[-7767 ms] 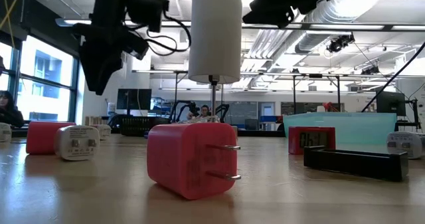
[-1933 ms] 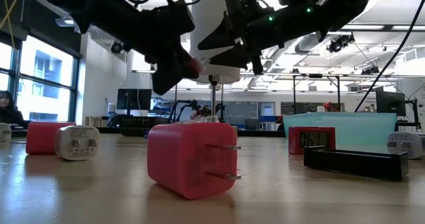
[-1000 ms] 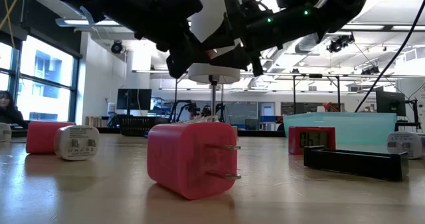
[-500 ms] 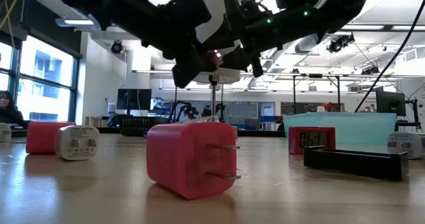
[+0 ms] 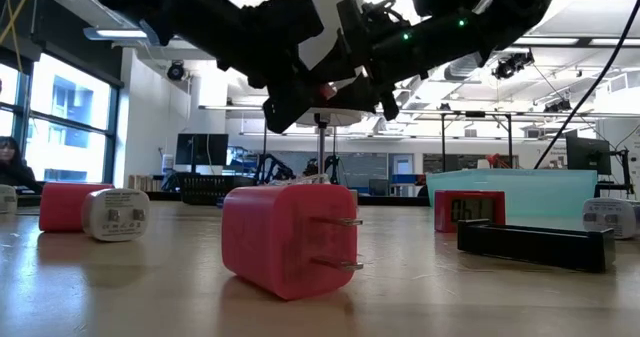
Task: Pick & Place Office items
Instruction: Put the pink white adapter into the green bin
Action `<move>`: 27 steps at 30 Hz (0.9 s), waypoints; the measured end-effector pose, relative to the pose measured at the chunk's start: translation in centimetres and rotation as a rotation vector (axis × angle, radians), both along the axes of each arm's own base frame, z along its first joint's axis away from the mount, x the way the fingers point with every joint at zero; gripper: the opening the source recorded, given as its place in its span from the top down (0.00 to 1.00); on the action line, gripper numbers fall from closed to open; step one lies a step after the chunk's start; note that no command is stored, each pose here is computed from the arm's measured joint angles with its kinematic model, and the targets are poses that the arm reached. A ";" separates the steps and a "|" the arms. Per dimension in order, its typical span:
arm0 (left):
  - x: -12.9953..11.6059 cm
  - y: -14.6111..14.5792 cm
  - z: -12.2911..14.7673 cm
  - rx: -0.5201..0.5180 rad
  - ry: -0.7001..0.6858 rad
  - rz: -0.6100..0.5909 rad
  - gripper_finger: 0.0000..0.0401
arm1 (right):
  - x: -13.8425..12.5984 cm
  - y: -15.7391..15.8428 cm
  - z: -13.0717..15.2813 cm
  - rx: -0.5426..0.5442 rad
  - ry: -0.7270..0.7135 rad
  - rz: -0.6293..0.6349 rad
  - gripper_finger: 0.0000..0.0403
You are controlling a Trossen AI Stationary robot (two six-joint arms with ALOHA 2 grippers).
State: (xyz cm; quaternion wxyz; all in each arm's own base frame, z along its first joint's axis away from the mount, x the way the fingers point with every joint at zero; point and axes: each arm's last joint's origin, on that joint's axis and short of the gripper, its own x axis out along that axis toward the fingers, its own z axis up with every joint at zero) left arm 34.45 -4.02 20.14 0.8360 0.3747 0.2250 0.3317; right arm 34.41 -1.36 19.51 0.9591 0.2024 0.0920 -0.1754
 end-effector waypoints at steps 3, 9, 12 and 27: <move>0.0 0.0 0.0 -0.005 -0.003 -0.012 0.70 | 0.0 0.0 0.0 -0.003 0.002 0.001 0.49; 0.0 -0.1 0.0 -0.008 0.003 -0.025 0.69 | 0.0 0.0 -0.1 -0.002 0.008 0.011 0.66; 0.0 -0.1 0.0 -0.009 0.004 -0.028 0.62 | 0.0 0.1 -0.1 -0.002 0.010 0.032 0.70; 0.0 -0.1 -0.1 -0.164 -0.150 -0.008 0.55 | -0.7 0.2 0.4 -0.021 0.084 0.060 0.70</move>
